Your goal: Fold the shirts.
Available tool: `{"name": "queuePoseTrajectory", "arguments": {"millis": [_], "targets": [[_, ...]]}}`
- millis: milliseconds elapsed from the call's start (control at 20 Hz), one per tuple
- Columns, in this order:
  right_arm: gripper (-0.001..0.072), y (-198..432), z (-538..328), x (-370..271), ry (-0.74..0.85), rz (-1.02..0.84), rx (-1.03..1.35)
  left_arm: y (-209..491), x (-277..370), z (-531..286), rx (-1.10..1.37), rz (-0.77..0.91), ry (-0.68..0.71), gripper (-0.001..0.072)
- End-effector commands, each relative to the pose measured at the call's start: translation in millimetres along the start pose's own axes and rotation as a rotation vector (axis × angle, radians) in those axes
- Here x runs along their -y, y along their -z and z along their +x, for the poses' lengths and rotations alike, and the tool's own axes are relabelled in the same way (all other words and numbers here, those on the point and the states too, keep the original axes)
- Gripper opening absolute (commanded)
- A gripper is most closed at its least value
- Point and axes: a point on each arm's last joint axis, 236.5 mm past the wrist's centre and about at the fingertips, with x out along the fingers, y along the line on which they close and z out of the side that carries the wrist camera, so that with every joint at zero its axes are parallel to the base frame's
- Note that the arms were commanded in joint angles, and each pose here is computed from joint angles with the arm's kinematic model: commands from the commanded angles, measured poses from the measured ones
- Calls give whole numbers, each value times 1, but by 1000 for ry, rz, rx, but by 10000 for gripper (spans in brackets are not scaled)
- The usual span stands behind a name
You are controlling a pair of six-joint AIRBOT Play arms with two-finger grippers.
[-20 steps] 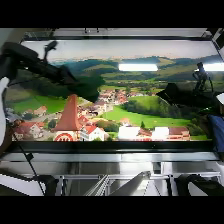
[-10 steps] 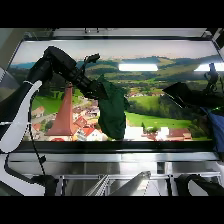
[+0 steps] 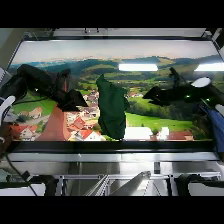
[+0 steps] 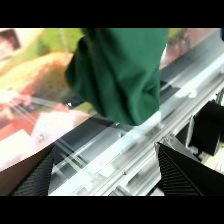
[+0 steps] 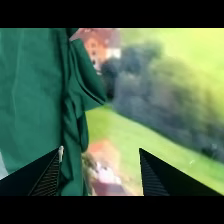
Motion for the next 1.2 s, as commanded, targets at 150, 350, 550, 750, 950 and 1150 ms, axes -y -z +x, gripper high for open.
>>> {"name": "queuePoseTrajectory", "arguments": {"millis": [150,350,550,750,950,1150], "targets": [[525,-27,83,-50,-144,-28,-89,43,-28,34,91,-126,-29,702],[481,-43,98,-58,-166,-30,-79,51,-11,83,77,-84,-37,703],[480,-38,111,-53,-160,-14,-100,43,11,129,20,7,-71,702],[353,-35,116,-49,-166,6,-113,32,17,164,-59,29,-79,644],[19,-44,104,-86,-339,-29,-76,13,28,164,-77,68,-57,16],[18,-96,11,-132,-569,-82,112,3,67,80,-6,171,10,15]]}}
